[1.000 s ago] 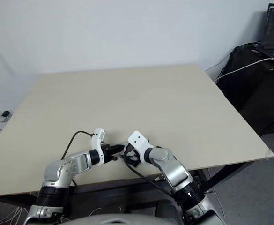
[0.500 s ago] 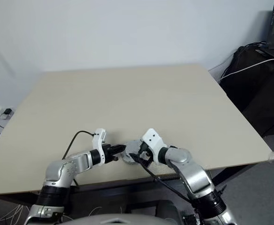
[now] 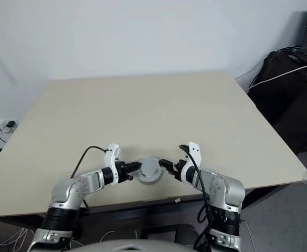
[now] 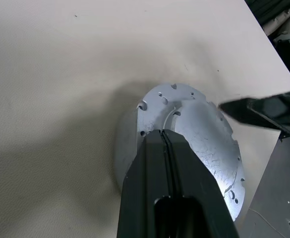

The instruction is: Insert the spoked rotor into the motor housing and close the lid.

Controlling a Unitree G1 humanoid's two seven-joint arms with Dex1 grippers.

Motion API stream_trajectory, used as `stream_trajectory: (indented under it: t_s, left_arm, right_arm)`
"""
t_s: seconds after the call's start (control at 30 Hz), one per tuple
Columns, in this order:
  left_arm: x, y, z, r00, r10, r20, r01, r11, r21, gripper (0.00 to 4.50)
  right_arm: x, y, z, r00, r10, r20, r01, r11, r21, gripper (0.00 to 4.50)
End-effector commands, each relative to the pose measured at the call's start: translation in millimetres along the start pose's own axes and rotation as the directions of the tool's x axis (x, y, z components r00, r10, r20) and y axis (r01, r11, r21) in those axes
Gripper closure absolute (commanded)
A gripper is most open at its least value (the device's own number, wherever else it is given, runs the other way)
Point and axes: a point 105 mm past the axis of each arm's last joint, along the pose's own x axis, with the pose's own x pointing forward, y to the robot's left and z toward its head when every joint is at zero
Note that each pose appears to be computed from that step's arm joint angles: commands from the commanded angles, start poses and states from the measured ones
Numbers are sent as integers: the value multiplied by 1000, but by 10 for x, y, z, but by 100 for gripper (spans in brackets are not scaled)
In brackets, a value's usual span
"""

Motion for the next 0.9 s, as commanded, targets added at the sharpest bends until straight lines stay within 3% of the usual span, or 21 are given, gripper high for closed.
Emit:
stream_trajectory:
  t_s: [0.03,0.53,0.9]
  left_arm:
    - [48,-11,-178,998,-1,-68,0,1000,-15,450]
    - [46,-28,-169,998,-10,-58,9,1000,-20,450]
    - [38,-38,-154,999,-17,-47,16,1000,-22,450]
  right_arm:
    - [-17,121,7,996,80,-33,-79,996,52,1]
    - [160,117,-123,988,119,-94,-101,979,175,1]
    - [349,483,-167,968,229,-103,-202,953,225,1]
